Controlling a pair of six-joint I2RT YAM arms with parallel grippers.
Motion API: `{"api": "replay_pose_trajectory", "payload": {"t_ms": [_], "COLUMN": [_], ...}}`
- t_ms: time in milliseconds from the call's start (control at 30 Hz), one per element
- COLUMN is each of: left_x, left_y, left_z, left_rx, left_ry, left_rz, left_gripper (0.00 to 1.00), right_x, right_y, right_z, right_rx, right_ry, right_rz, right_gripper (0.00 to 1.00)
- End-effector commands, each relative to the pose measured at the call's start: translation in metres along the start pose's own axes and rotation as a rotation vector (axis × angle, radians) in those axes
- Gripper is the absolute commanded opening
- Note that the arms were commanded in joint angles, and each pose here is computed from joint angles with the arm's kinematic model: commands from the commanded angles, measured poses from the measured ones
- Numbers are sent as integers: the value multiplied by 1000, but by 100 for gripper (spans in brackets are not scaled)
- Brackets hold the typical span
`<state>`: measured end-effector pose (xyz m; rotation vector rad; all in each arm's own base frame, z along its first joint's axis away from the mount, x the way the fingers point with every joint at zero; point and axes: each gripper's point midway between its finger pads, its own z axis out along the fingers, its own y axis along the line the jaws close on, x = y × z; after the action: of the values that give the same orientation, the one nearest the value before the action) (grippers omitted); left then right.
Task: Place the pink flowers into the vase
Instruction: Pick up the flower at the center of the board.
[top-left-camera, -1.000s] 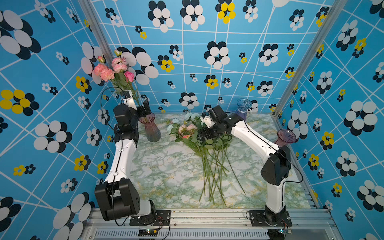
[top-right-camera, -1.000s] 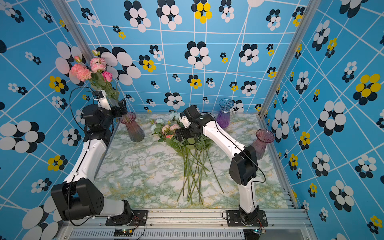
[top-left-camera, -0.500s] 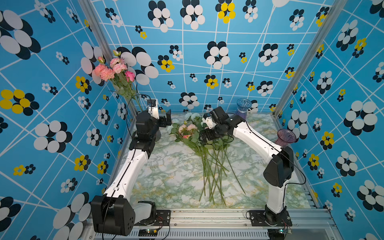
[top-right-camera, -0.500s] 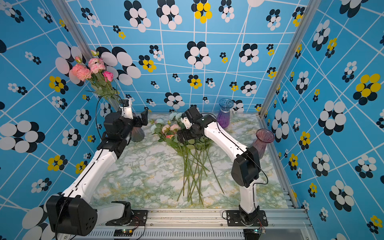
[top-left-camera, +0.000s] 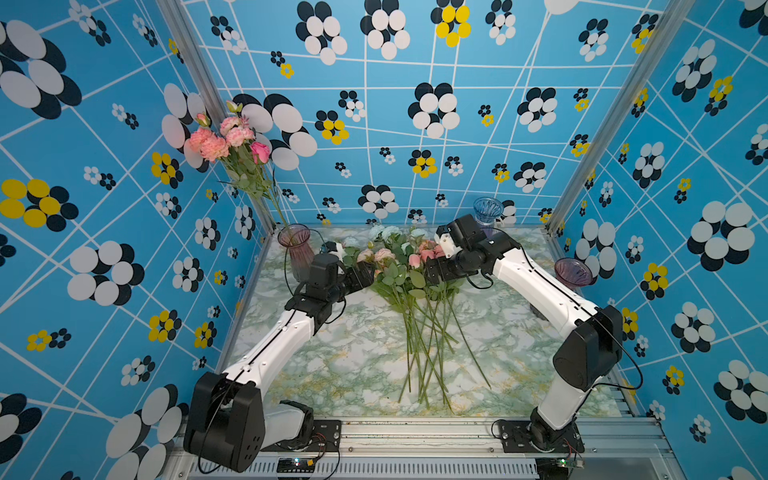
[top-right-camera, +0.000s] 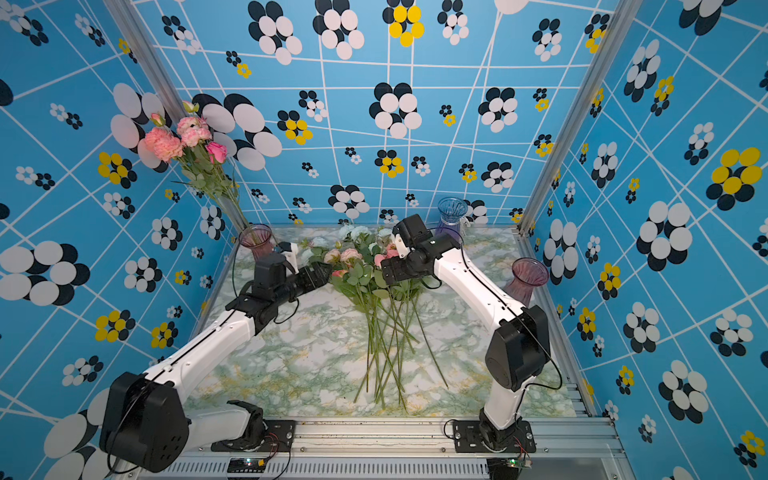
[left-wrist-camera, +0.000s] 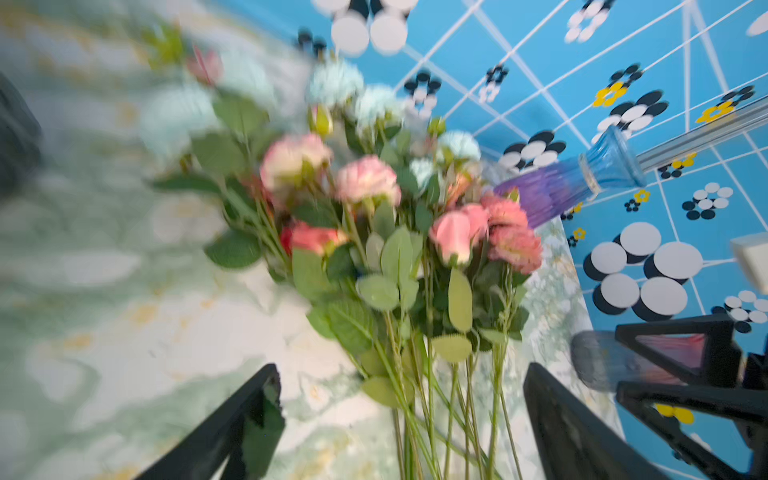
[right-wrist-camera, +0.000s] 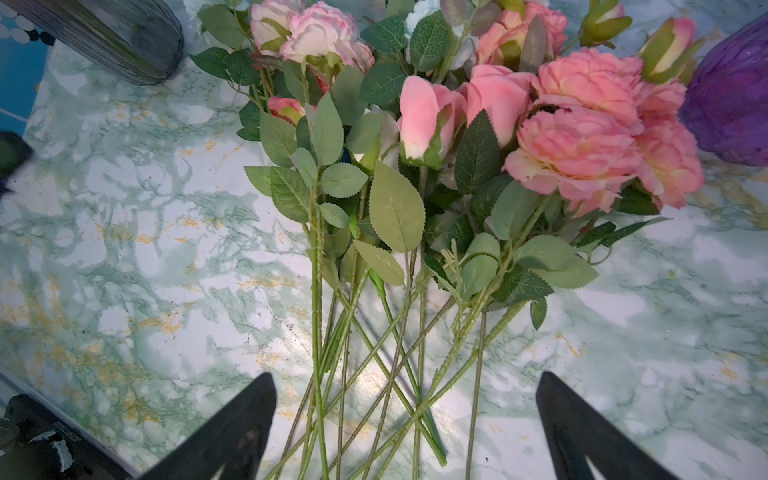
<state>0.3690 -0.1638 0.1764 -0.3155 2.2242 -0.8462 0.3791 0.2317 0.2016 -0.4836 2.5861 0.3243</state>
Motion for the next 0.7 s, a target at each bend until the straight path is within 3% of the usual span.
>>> {"api": "replay_pose_trajectory", "payload": {"t_ms": [0, 167, 333, 667], "left_x": [56, 105, 135, 152], "left_y": [-21, -36, -46, -49], "left_z": [18, 45, 58, 80], "left_rx": [92, 157, 168, 186], "left_ry": [191, 351, 459, 499], "left_rz": [-181, -286, -289, -338], "left_gripper": [92, 88, 78, 60], "right_x": [1, 14, 20, 28], "right_y": [-11, -15, -16, -21], "right_z": [-8, -3, -3, -5], "right_rx": [32, 39, 38, 44], "right_ry": [-28, -8, -10, -13], "right_rz": [21, 30, 35, 39], "right_gripper": [99, 99, 99, 99]}}
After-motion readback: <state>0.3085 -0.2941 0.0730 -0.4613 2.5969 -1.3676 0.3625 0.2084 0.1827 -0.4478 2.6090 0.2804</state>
